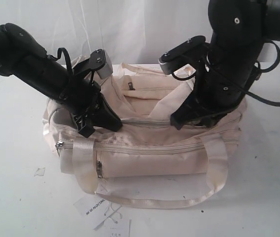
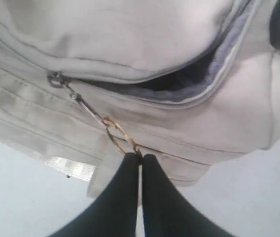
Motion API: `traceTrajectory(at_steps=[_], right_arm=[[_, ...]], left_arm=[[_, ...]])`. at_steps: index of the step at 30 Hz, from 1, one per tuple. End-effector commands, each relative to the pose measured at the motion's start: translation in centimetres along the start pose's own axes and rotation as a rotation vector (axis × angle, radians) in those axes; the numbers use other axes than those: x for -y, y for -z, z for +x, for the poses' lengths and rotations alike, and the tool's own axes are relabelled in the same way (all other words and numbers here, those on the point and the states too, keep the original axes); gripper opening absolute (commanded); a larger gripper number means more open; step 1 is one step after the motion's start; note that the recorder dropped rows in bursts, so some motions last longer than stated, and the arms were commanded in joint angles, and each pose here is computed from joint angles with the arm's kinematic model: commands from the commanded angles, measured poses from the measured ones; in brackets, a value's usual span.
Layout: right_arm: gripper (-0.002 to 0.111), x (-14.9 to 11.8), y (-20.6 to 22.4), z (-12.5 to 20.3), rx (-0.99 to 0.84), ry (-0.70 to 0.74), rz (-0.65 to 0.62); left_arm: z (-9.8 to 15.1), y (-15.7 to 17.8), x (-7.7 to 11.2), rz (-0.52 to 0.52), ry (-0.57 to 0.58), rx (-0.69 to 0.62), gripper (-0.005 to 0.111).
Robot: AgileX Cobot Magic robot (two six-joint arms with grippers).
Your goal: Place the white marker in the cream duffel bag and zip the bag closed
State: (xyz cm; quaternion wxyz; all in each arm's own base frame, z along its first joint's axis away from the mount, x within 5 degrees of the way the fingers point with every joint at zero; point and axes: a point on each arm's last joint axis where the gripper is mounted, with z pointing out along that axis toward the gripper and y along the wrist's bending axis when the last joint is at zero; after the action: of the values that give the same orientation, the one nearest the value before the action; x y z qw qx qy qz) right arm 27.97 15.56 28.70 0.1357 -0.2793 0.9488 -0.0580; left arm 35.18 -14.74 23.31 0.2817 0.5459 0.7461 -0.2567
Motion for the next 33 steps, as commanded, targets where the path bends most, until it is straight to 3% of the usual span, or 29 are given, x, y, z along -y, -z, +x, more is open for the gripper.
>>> traceTrajectory(at_steps=[1, 12, 21, 24, 30, 33], right_arm=[[0.000, 1.5, 0.2, 0.6, -0.031, 0.007, 0.050], [0.000, 5.1, -0.1, 1.4, -0.080, -0.064, 0.131], [0.000, 4.6, -0.3, 0.5, 0.026, -0.050, 0.050], [0.000, 4.7, -0.2, 0.1, 0.068, -0.053, 0.052], [0.000, 4.7, -0.2, -0.3, 0.110, -0.052, 0.054], [0.000, 4.7, -0.2, -0.3, 0.108, -0.052, 0.054]], left_arm=[[0.1, 0.1, -0.1, -0.014, 0.017, 0.005, 0.000], [0.3, 0.1, 0.0, -0.009, -0.003, -0.023, 0.000], [-0.1, 0.2, -0.1, -0.016, 0.015, 0.013, 0.002], [-0.4, 0.5, 0.3, -0.006, 0.013, 0.027, 0.015], [-2.3, 1.3, 1.7, 0.009, -0.017, 0.099, 0.058], [-3.6, 0.2, 2.6, -0.006, -0.111, 0.130, 0.064]])
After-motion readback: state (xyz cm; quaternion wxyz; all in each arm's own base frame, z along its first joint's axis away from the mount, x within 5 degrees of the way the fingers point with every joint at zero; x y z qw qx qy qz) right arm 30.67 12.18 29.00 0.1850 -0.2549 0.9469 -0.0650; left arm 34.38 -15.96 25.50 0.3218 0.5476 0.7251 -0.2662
